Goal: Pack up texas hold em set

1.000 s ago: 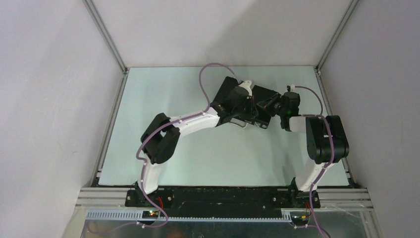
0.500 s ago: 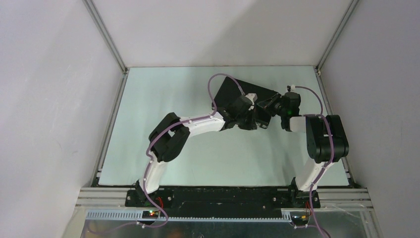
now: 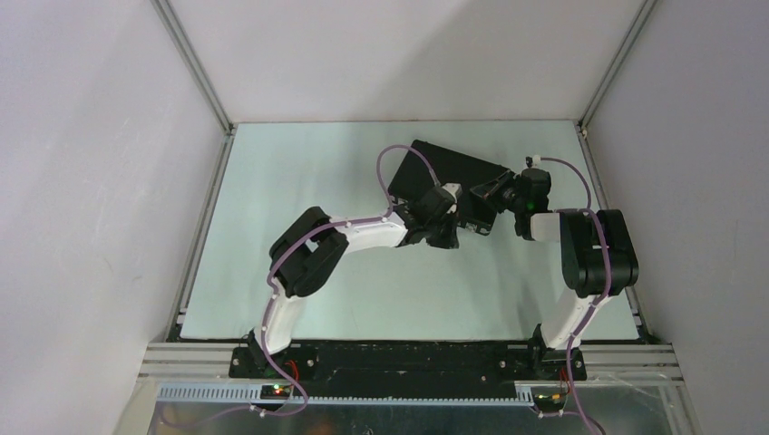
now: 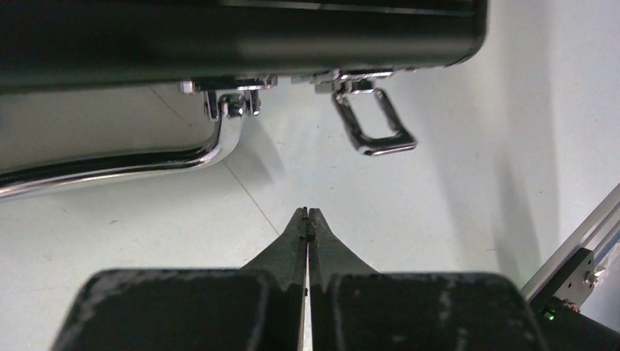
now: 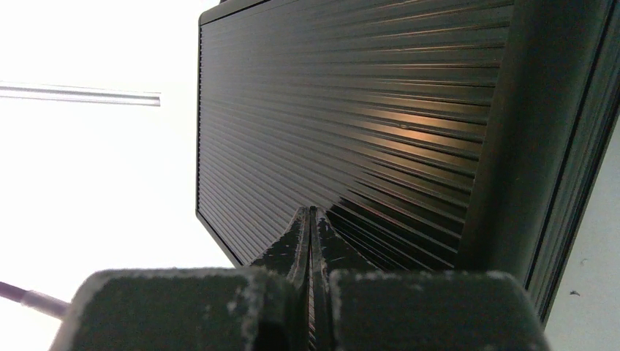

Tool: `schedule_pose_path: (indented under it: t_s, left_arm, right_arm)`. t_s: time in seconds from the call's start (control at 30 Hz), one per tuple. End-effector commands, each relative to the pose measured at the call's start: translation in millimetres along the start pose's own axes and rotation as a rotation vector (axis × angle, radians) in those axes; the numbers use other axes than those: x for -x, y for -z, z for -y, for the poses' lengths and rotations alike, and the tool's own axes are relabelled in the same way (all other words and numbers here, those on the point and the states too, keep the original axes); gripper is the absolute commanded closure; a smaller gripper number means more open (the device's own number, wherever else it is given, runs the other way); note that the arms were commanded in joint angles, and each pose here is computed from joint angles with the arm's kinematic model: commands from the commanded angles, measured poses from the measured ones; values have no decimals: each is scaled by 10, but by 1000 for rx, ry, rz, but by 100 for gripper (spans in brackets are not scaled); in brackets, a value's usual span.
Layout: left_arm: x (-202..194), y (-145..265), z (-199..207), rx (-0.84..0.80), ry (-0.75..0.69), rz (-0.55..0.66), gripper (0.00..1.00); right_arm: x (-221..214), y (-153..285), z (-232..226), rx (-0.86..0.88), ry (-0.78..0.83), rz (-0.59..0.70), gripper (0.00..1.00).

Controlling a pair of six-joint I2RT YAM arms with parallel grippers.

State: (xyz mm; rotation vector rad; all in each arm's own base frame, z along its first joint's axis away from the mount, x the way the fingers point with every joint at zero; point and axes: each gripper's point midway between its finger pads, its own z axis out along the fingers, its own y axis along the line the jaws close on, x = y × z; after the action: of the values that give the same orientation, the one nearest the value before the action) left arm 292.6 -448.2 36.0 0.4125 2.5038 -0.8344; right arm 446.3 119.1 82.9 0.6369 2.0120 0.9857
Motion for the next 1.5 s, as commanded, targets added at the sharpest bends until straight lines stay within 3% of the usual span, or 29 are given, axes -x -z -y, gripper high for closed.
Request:
schedule_pose_path:
  t_s: [0.0, 0.3, 0.63, 1.47]
  left_arm:
    - [659, 382, 396, -88, -58, 195, 100]
    - [907, 459, 598, -149, -85, 245, 100]
    - [1025, 374, 520, -144, -72, 253, 100]
    - [496, 0, 295, -118, -59, 103, 100]
  right_arm:
    - [-239, 14, 465, -139, -39, -58, 100]
    - [-240, 9, 457, -131, -39, -60, 100]
    - [-256, 1, 451, -123, -38, -67, 100]
    - [-255, -5, 452, -117, -39, -68, 100]
